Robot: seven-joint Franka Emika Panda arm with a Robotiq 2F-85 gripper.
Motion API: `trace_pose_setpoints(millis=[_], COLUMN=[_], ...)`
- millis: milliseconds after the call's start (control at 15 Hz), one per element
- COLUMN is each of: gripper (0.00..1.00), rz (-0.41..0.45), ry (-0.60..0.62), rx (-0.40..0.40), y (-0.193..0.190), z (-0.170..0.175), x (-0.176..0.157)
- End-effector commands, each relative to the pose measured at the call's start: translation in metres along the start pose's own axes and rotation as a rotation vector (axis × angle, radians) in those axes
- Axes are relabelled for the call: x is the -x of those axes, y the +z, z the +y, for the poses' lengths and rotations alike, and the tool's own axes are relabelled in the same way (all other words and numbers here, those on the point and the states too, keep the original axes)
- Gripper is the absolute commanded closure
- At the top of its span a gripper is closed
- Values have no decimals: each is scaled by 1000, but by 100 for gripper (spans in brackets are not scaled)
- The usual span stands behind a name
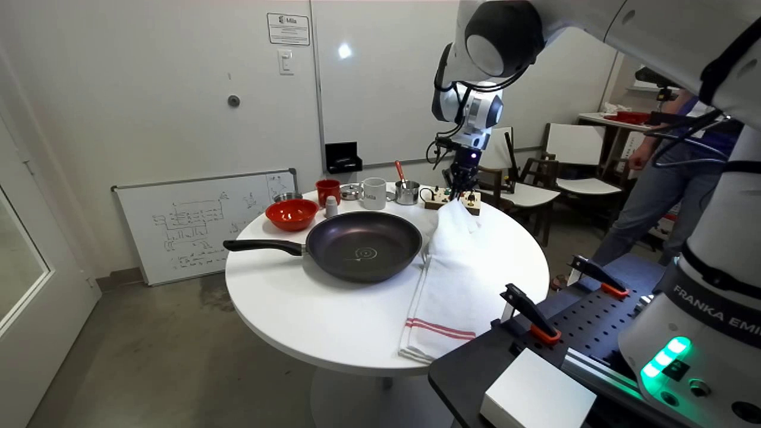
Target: Pick up the kitchen towel and wipe the pan
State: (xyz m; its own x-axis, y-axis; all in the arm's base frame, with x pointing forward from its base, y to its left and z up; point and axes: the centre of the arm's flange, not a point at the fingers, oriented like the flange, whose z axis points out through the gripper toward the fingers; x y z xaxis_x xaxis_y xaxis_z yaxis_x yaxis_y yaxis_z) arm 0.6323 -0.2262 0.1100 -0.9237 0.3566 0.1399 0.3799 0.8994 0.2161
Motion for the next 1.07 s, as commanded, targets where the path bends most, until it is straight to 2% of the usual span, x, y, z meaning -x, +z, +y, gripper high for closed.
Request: trace_pose_setpoints(millis=[0,267,467,600,1000], gripper=[97,97,96,96,96], rz=[6,21,6,-5,6], ry=[14,17,28,5,-55], rx=[-21,-4,-24,18,69], y=[-10,-15,-21,-26,-32], z=[-2,-8,-11,-15,-15], x=[2,0,-4,-5,-6])
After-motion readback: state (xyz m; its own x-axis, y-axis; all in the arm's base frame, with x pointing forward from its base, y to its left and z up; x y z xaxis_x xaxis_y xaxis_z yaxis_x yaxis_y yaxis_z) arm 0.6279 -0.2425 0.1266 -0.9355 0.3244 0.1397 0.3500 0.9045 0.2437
